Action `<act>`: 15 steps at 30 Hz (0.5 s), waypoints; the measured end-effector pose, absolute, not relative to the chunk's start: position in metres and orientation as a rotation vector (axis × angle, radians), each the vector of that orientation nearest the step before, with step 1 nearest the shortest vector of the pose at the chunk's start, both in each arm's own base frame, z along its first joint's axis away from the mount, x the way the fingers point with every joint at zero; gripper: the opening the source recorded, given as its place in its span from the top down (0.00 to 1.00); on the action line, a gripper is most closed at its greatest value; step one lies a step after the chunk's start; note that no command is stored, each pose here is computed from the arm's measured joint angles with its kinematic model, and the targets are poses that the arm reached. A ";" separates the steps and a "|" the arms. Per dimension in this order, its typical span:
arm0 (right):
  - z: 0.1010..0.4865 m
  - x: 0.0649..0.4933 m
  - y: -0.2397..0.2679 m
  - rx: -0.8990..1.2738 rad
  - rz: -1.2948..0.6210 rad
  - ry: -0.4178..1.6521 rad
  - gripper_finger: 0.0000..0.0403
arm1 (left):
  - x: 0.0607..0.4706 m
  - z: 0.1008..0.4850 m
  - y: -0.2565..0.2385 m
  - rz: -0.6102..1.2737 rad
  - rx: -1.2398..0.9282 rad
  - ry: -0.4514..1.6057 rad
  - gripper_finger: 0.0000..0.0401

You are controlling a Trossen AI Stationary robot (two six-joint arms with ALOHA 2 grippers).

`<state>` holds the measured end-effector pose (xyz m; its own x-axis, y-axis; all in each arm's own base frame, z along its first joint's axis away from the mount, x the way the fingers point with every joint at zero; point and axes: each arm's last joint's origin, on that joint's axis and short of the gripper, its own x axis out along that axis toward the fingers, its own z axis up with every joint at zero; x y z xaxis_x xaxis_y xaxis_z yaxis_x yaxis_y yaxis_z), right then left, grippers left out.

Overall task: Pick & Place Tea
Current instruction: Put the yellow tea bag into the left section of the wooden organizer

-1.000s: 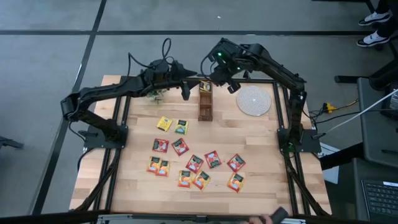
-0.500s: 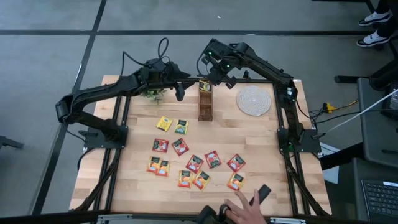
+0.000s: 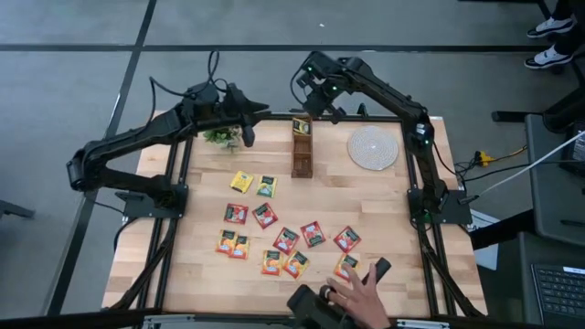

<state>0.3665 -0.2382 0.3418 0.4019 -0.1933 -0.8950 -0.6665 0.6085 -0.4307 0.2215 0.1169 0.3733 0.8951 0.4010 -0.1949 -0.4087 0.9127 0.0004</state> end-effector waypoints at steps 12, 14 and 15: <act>0.297 0.379 -0.264 -0.945 0.436 1.253 1.00 | 0.219 0.375 0.116 0.422 -0.063 0.187 0.88; 0.292 0.381 -0.265 -0.935 0.449 1.251 1.00 | 0.219 0.375 0.116 0.421 -0.052 0.189 0.88; 0.289 0.382 -0.265 -0.929 0.458 1.248 1.00 | 0.219 0.375 0.116 0.421 -0.048 0.190 0.88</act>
